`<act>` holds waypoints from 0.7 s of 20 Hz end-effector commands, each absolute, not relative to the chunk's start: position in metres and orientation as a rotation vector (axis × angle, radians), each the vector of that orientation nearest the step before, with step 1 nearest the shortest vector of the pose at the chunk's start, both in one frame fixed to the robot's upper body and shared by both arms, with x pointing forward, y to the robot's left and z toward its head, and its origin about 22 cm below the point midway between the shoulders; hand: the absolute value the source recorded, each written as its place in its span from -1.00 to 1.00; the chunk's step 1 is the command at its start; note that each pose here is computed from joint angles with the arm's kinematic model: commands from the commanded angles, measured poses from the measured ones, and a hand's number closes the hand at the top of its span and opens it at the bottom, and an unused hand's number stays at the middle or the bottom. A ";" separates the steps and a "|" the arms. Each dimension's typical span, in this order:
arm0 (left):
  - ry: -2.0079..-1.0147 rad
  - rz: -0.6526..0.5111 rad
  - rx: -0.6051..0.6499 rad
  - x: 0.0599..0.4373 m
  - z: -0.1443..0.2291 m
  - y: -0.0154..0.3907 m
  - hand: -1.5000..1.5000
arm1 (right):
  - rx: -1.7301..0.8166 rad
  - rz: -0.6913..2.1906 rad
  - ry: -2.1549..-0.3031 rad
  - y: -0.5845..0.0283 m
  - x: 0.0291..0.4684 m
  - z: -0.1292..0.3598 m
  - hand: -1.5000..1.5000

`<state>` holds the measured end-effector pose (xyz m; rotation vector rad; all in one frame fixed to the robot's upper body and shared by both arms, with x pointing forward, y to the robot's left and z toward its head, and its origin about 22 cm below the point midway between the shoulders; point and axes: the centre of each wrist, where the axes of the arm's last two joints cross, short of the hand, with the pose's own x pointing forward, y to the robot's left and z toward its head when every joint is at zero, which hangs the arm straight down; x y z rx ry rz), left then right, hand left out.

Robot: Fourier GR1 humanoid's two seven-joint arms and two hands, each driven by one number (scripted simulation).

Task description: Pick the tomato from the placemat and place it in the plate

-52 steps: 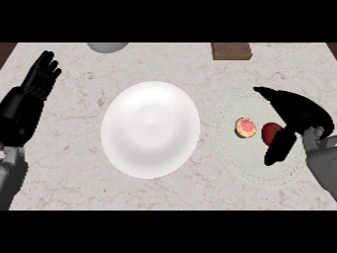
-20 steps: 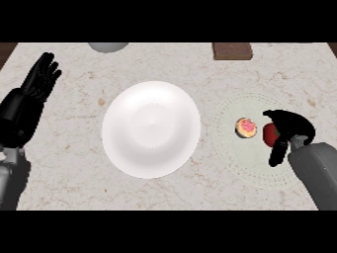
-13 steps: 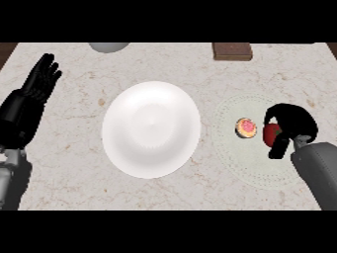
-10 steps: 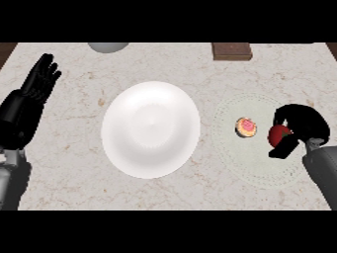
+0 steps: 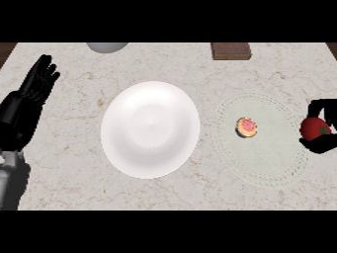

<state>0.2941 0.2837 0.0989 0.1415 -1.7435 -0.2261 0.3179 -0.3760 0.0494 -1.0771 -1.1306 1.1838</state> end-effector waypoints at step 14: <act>-1.746 -0.216 0.157 0.291 0.099 0.289 0.00 | -0.533 1.022 -1.800 -0.271 0.278 0.146 1.00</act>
